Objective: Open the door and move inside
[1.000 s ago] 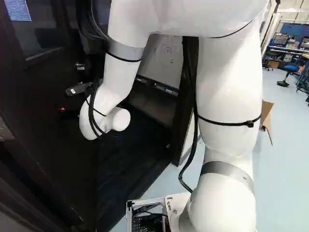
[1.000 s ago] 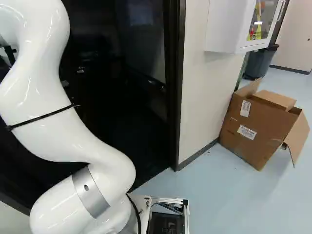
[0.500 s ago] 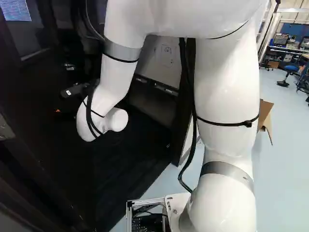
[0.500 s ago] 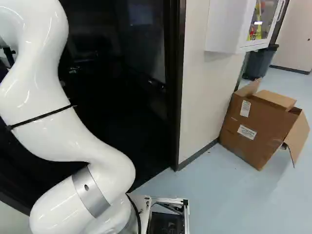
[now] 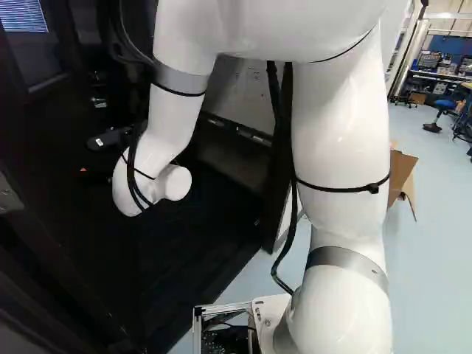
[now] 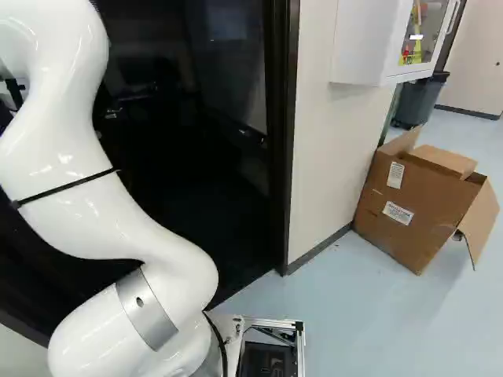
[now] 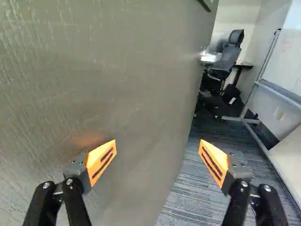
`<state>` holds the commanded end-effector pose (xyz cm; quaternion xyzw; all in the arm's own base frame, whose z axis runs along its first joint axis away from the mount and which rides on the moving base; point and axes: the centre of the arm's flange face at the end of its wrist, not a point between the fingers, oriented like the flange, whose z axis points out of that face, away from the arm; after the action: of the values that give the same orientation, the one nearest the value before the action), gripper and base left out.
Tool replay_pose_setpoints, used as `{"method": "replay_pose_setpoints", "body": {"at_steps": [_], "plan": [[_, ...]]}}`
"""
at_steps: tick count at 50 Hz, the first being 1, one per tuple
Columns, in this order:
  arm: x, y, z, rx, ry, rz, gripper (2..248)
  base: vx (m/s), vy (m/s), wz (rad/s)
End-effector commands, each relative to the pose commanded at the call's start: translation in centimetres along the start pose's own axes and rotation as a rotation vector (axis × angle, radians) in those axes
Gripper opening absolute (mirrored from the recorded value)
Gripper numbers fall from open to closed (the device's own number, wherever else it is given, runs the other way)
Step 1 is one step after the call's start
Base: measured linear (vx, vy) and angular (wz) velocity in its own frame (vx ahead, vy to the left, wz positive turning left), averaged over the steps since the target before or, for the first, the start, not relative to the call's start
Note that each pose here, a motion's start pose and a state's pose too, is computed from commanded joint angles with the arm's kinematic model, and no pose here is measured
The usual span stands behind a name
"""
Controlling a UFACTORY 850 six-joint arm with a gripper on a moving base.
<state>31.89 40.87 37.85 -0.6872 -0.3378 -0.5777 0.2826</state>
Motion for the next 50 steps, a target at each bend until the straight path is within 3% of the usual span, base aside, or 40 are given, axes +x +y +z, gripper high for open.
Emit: {"method": "replay_pose_setpoints", "body": {"at_steps": [50], "plan": [[0.2, -2.1, 3.6, 0.037, 0.020, -0.006, 247, 0.000, 0.000, 0.000]]}}
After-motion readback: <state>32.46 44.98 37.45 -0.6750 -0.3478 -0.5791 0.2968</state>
